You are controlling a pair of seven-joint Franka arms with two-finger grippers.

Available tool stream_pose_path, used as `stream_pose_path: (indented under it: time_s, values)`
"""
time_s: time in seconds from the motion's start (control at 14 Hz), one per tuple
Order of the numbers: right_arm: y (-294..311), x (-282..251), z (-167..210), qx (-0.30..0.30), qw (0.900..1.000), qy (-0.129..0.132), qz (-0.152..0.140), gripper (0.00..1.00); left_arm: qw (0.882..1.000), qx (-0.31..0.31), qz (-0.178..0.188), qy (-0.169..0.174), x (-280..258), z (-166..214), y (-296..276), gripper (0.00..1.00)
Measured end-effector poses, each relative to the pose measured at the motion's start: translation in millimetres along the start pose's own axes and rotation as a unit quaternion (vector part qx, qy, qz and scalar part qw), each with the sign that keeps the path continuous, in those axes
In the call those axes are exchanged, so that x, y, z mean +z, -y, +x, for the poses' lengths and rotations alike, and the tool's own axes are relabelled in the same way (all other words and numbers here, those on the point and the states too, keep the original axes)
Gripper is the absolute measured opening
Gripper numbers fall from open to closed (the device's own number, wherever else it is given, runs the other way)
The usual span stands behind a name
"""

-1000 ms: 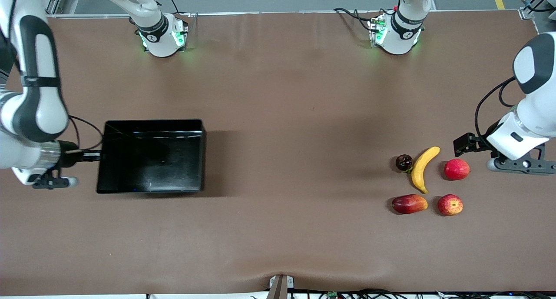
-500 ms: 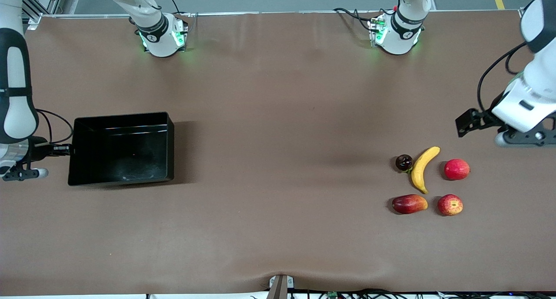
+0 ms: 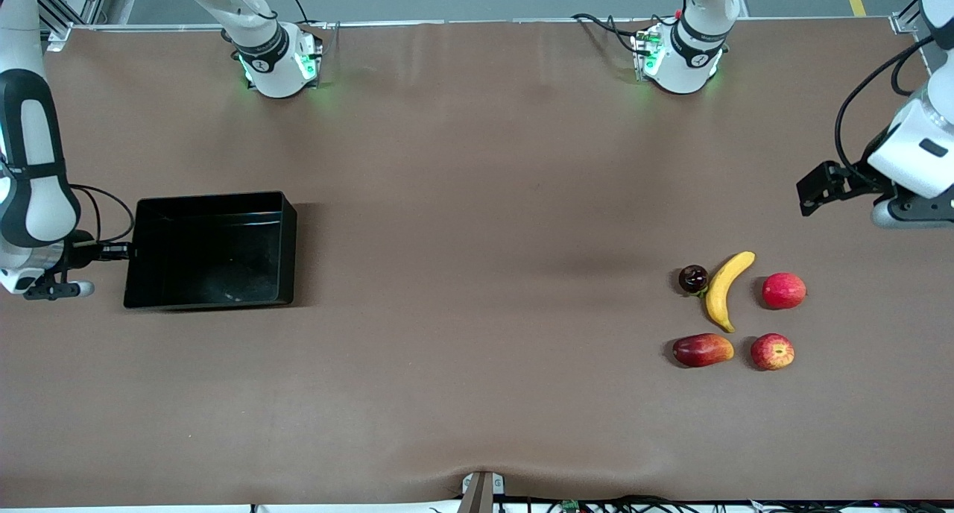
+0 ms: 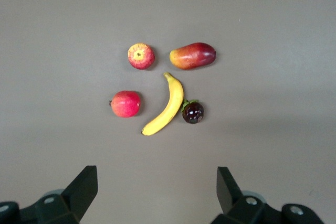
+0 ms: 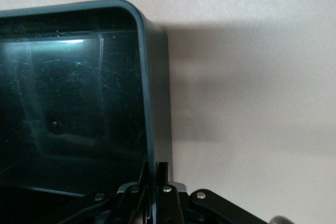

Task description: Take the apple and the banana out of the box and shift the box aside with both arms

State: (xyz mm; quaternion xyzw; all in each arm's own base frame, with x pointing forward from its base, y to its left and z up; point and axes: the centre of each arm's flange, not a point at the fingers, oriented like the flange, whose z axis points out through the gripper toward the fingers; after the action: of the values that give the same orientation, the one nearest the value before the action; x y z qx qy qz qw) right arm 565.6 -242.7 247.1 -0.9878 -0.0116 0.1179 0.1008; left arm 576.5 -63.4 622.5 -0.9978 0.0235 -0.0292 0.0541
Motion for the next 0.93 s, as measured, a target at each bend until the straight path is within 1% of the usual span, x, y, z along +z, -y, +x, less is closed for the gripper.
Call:
stream_pose_path:
  time_s: [0.07,0.14,0.21,0.36,0.43,0.5,0.57,0.64,0.79,0.86,0.93]
  values:
    - [-1.9,2.2,-2.0,0.002,1.0,0.002,0.002,0.08,1.0,0.001,0.004,0.002,-5.0,-4.3,-3.5,1.0]
    - [-3.0,2.8,-3.1,0.003,1.0,0.003,0.003,0.09,1.0,0.002,0.003,0.003,-8.6,-8.2,-6.4,1.0]
    - [-3.2,2.4,-3.6,0.003,1.0,0.005,0.005,0.15,1.0,0.001,-0.005,0.005,-10.9,-12.3,-9.0,1.0]
    - [4.1,-7.7,-1.2,-0.003,1.0,0.017,0.017,0.35,1.0,0.0,-0.017,0.006,-15.1,-22.3,-13.8,1.0]
    - [14.0,-21.9,4.5,-0.013,0.999,0.021,0.026,0.47,1.0,0.001,-0.018,0.005,-18.9,-27.8,-15.9,1.0]
    - [29.5,-43.7,15.3,-0.029,0.999,0.015,0.029,0.59,1.0,0.003,-0.018,0.004,-22.0,-32.8,-17.5,1.0]
    - [48.7,-69.6,27.7,-0.049,0.999,0.002,0.024,0.68,1.0,0.003,-0.018,0.006,-21.9,-36.7,-18.8,1.0]
    - [70.2,-96.7,39.2,-0.069,0.997,-0.015,0.013,0.79,1.0,0.003,-0.02,0.009,-19.7,-38.7,-19.4,1.0]
    - [119.5,-140.7,55.3,-0.111,0.993,-0.038,-0.01,0.96,1.0,0.001,-0.022,0.016,-13.1,-39.2,-18.7,1.0]
    - [141.9,-156.3,60.2,-0.128,0.991,-0.044,-0.023,1.0,1.0,0.0,-0.023,0.017,-11.5,-39.2,-17.4,1.0]
    - [158.0,-168.1,63.0,-0.135,0.989,-0.049,-0.032,1.0,1.0,-0.002,-0.023,0.017,-11.3,-39.1,-16.0,1.0]
